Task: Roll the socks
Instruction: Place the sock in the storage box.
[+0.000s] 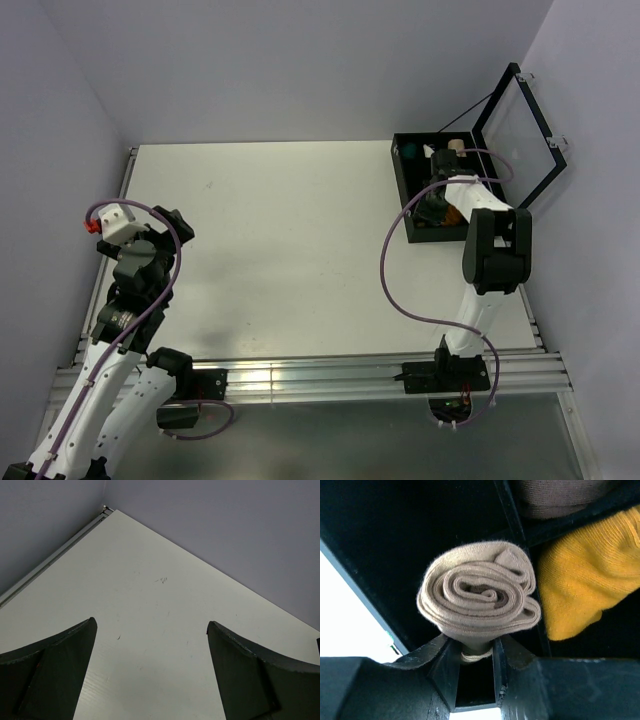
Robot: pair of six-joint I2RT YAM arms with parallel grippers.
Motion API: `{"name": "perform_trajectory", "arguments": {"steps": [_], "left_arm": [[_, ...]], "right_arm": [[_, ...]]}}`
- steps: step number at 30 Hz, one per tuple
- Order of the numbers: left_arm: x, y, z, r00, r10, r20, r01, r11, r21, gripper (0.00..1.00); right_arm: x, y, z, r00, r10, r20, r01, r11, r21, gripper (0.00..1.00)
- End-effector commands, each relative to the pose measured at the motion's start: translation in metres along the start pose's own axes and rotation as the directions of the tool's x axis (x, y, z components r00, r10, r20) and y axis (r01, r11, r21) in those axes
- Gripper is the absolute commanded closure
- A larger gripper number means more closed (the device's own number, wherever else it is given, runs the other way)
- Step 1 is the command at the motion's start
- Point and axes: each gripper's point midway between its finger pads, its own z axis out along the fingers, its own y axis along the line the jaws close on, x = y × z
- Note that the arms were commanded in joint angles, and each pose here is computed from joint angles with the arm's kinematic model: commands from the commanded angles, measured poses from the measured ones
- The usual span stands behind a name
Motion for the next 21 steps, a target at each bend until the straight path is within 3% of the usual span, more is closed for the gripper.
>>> {"name": "perform_trajectory", "arguments": {"steps": [1,4,11,15,21], "left_arm": [[-0.008,-0.008,0.0,1.0,-0.012,0.025,0.011,0.999,0.034,0.02],[-0.006,-0.007,0.0,1.0,-0.008,0.021,0.007,0.999,0.032,0.02],[-0.007,-0.008,0.0,1.0,-0.011,0.023,0.011,0.999,0.035,0.02],[-0.007,-0.008,0.0,1.0,-0.011,0.022,0.01,0.999,0.034,0.02],[-0.007,-0.008,0.0,1.0,-0.01,0.022,0.009,0.999,0.036,0.02]], "right_arm": [[0.058,0.012,0.019,0.974,-0.018,-0.226,0.009,0.999,-0.043,0.99],[0.06,0.01,0.015,0.976,-0.027,-0.218,0.017,0.999,-0.045,0.95],[0.027,0.021,-0.023,0.998,-0.044,-0.052,0.038,0.994,-0.105,0.64],[0.011,0.022,-0.04,0.999,-0.036,0.031,0.039,0.994,-0.104,0.56],[0.011,0.022,-0.042,0.999,-0.028,0.036,0.032,0.994,-0.106,0.48]]}}
